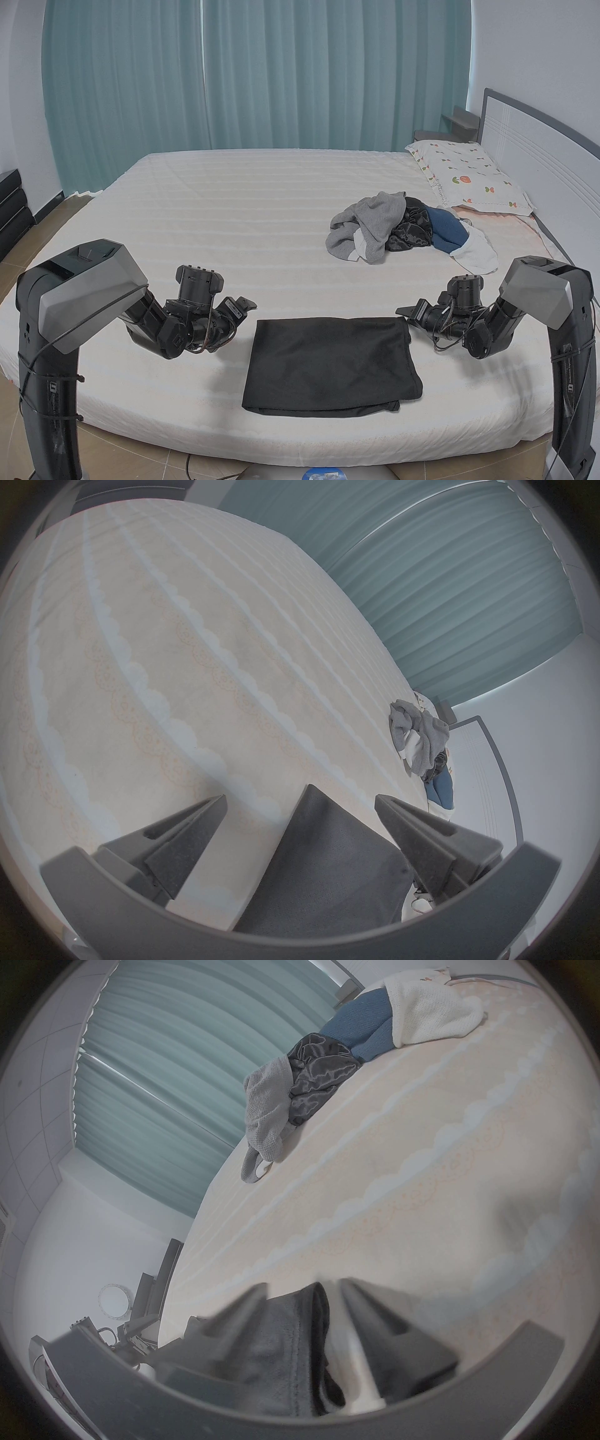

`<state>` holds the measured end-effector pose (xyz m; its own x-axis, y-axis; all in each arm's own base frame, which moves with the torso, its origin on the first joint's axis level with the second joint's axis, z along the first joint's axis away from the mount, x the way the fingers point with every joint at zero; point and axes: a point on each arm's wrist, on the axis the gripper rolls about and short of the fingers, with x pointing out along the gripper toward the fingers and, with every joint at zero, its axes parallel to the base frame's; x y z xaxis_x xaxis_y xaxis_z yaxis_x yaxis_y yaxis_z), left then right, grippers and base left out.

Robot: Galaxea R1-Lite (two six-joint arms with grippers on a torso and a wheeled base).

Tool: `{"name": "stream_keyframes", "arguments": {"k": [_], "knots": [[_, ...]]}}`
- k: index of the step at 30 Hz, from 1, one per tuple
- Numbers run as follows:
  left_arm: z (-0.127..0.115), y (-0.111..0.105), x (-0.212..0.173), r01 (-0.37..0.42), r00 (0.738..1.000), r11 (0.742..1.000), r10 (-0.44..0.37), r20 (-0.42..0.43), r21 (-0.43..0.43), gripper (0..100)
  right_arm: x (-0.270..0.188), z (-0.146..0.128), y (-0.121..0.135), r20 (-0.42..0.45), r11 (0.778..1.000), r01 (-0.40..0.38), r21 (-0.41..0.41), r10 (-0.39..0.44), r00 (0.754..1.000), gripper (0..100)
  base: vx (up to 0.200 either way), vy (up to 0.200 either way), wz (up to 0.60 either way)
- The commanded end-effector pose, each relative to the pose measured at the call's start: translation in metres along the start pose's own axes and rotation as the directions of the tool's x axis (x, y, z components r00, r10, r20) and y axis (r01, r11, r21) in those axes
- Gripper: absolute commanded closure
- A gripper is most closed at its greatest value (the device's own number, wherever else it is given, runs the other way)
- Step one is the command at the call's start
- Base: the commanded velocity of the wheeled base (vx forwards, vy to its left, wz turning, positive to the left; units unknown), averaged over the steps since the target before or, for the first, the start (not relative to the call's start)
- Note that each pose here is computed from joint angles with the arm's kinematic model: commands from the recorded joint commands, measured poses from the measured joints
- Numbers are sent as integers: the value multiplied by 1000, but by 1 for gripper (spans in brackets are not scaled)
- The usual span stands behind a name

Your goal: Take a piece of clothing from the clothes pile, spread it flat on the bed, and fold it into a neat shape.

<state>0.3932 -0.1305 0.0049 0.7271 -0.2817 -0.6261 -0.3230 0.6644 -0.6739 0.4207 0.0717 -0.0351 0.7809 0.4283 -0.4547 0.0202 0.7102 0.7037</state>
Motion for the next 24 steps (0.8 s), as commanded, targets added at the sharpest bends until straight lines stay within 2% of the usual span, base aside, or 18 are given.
{"name": "stream_keyframes", "arguments": {"k": [1, 8, 14, 16, 19, 24], "knots": [[0, 0, 0, 0, 1000, 1000, 0, 1, -1, 0, -22, 7, 13, 12, 1000, -15, 16, 15, 1000, 0, 0, 0, 0], [0, 0, 0, -1, 1000, 1000, 1, 0, 0, 0, -69, -10, 27, -48, 999, 18, 43, -15, 999, 0, 0, 0, 0], [0, 0, 0, -1, 1000, 1000, 1, 0, 0, 0, -106, -39, 22, -134, 995, 82, 60, -73, 988, 0, 0, 0, 0], [0, 0, 0, -1, 1000, 1000, 1, 0, -1, 0, -121, -56, 18, -189, 990, 122, 67, -107, 976, 0, 0, 0, 0], [0, 0, 0, 0, 1000, 1000, 0, 1, -1, 0, -128, -71, 16, -234, 988, 142, 65, -123, 964, 0, 0, 0, 0], [0, 0, 0, 0, 1000, 1000, 0, 1, -1, 0, -130, -81, 15, -253, 989, 138, 62, -118, 960, 0, 0, 0, 0]]}}
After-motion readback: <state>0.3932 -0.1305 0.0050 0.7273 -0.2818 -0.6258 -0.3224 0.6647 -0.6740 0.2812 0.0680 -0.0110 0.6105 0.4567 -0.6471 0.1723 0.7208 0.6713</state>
